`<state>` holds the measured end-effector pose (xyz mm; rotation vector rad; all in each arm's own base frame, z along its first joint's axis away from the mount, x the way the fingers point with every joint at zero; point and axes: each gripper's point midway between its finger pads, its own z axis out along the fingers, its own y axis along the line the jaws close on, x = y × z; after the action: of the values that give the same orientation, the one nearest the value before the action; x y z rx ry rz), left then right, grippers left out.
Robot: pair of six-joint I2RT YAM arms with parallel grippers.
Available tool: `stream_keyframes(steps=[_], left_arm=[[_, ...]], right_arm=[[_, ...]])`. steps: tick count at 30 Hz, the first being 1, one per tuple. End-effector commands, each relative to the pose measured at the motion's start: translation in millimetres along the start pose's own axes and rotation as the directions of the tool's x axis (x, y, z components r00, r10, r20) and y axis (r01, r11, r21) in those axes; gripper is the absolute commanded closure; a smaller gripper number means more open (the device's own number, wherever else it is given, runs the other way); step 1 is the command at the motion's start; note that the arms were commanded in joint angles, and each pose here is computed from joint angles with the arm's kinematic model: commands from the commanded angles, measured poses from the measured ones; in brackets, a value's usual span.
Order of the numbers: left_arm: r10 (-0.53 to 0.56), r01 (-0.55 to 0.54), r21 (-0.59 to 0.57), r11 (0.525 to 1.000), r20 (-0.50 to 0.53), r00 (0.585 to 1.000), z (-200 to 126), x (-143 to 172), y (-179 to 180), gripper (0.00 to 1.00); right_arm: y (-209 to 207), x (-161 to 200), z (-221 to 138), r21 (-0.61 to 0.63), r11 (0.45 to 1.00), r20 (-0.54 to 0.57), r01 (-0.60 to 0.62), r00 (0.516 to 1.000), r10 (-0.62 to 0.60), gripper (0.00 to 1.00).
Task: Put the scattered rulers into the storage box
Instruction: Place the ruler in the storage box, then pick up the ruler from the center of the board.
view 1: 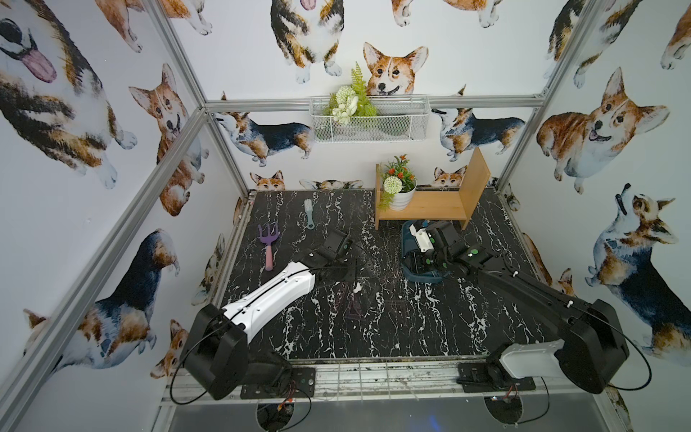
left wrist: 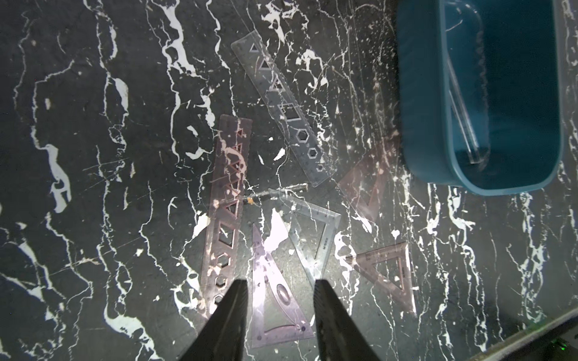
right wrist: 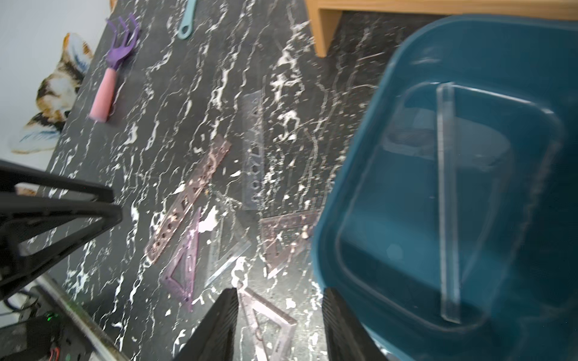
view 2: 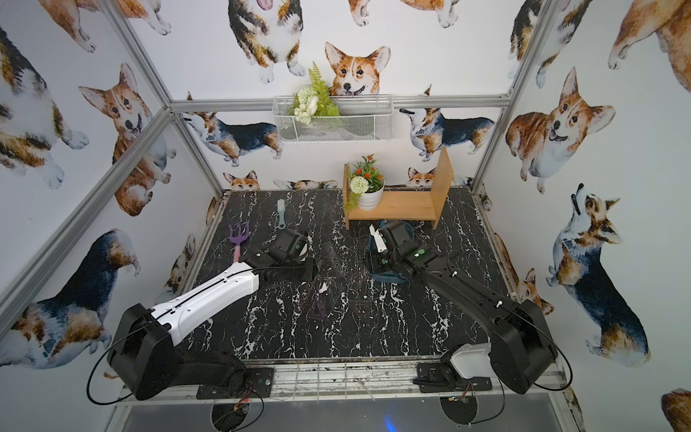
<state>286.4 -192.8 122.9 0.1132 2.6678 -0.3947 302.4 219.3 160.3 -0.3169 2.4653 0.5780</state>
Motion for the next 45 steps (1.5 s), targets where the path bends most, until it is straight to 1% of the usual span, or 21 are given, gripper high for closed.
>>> stream_keyframes(steps=[1,7,15,26,36,45], left_arm=[[-0.001,0.000,-0.040,0.999,-0.016,1.000,0,7,9,0.59],[0.001,-0.004,-0.071,0.997,-0.044,0.999,6,17,17,0.59],[0.003,-0.013,-0.114,0.993,-0.090,0.996,18,28,27,0.59],[0.041,-0.065,-0.162,0.985,-0.147,0.988,36,34,36,0.56],[0.092,-0.132,-0.167,0.977,-0.229,0.969,54,40,39,0.55],[0.088,-0.132,-0.160,0.978,-0.253,0.963,59,46,47,0.57]], right_arm=[[13,1,5,-0.041,0.999,0.005,-0.012,1.000,0.012,0.51],[24,12,14,-0.075,0.997,-0.023,-0.015,1.000,0.013,0.54],[33,23,20,-0.112,0.993,-0.043,-0.024,0.999,0.020,0.54],[51,38,28,-0.145,0.989,-0.076,-0.002,0.997,-0.009,0.54],[59,50,32,-0.159,0.987,-0.101,0.001,0.995,-0.018,0.54],[66,54,33,-0.170,0.985,-0.112,0.004,0.993,-0.023,0.54]])
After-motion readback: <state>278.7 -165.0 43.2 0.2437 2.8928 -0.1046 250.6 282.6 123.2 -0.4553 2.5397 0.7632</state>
